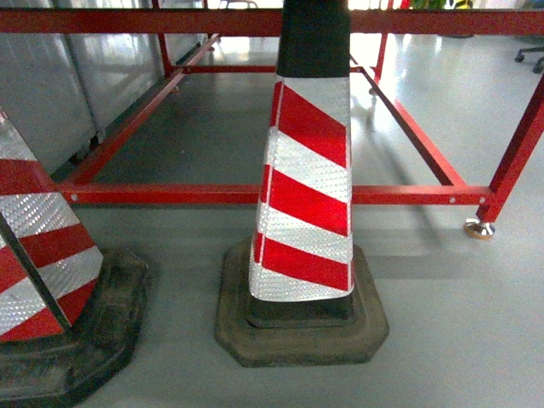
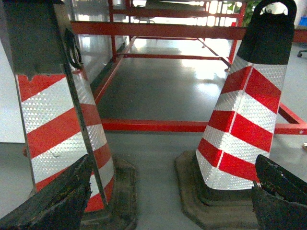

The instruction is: Place box next to blue box on left shelf

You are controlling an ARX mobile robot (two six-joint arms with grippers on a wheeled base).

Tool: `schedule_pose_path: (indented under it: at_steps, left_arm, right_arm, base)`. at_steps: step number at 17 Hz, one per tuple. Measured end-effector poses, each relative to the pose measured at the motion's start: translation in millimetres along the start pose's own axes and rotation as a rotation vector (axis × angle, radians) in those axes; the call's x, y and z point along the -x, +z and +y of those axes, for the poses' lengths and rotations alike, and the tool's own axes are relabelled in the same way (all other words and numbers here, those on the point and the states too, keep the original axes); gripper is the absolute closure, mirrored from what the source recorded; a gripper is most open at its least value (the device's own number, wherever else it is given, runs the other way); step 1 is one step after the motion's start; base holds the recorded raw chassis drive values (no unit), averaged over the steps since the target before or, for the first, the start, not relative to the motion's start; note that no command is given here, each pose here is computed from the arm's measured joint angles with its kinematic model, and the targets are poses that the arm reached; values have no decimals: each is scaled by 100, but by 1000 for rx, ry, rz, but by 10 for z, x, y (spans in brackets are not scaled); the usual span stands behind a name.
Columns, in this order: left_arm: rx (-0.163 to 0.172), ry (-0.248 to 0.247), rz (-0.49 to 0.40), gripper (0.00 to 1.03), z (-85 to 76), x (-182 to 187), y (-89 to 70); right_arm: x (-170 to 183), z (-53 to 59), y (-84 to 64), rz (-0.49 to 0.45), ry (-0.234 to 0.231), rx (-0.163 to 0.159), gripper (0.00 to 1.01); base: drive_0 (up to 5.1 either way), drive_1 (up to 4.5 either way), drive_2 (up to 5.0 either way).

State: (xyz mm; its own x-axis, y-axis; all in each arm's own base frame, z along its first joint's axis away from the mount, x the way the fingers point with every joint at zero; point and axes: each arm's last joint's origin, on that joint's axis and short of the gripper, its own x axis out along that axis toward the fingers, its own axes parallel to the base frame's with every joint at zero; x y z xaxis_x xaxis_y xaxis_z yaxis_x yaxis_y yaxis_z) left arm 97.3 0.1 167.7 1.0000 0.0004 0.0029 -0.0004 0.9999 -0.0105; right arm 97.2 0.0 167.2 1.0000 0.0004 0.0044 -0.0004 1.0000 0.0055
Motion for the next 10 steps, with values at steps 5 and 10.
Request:
schedule_pose_path:
  at_steps: [5,10]
  left_arm:
    - [0,0,3,5,0,0,-3]
    - [0,0,3,5,0,0,-3]
  right_arm:
    - [0,0,-3,3,0,0,3]
    - [0,0,-4,4,0,0,3]
  base:
    - [0,0,0]
    - [0,0,0]
